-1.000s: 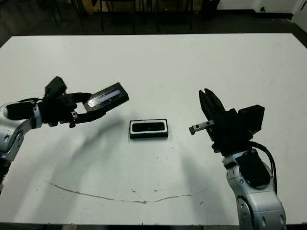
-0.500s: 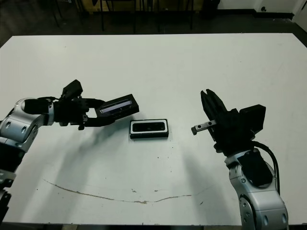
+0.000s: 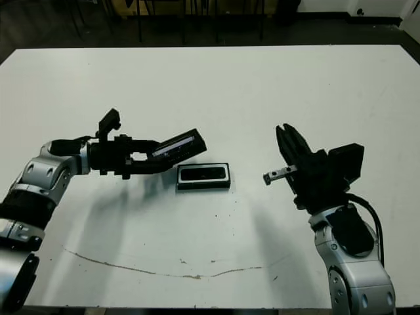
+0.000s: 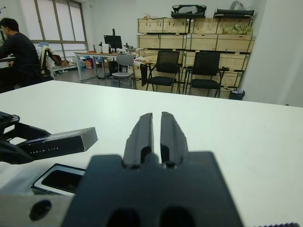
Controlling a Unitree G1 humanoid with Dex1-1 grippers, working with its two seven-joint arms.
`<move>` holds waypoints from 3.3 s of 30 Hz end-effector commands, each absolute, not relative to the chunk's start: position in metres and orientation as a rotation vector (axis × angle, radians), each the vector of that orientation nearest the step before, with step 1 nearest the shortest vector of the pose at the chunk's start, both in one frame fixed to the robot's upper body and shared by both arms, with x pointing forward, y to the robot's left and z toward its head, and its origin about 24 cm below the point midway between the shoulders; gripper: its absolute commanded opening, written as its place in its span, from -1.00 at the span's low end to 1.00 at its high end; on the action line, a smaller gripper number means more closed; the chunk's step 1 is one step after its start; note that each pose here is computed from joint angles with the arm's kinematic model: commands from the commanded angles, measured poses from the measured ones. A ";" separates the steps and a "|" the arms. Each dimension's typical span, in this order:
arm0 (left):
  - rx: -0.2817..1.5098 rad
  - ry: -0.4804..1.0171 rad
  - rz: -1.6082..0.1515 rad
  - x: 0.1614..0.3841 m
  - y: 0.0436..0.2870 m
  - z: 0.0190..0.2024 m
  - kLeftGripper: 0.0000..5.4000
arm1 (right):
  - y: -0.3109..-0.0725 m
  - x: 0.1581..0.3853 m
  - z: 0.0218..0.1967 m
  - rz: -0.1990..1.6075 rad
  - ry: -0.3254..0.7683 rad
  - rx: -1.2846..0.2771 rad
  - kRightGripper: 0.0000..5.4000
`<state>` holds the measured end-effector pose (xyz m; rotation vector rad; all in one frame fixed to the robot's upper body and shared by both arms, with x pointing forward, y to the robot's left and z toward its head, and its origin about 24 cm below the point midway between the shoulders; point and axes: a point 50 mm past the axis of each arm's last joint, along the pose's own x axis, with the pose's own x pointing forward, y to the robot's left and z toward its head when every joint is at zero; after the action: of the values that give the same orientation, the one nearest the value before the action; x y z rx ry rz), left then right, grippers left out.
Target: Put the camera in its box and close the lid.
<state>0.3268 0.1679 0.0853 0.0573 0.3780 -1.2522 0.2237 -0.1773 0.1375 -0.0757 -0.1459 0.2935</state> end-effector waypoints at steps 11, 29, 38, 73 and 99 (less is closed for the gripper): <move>0.054 0.589 -1.342 0.323 0.156 0.048 0.02 | -0.185 0.223 0.131 0.291 -0.110 -0.070 -1.00; 0.104 0.618 -1.533 0.315 0.137 0.047 0.02 | -0.188 0.223 0.130 0.298 -0.107 -0.066 -1.00; 0.143 0.633 -1.620 0.308 0.126 0.046 0.02 | -0.188 0.222 0.130 0.286 -0.103 -0.070 -1.00; 0.422 0.587 -1.500 0.310 0.089 0.029 0.02 | -0.192 0.223 0.128 0.293 -0.144 -0.062 -1.00; 0.732 0.734 -1.679 0.321 0.070 0.044 0.09 | -0.190 0.218 0.130 0.287 -0.132 -0.067 -1.00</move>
<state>0.3447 0.0773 0.0810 0.6938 0.5929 -1.5637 0.2192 -0.1869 0.1346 -0.0662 -0.1676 0.2957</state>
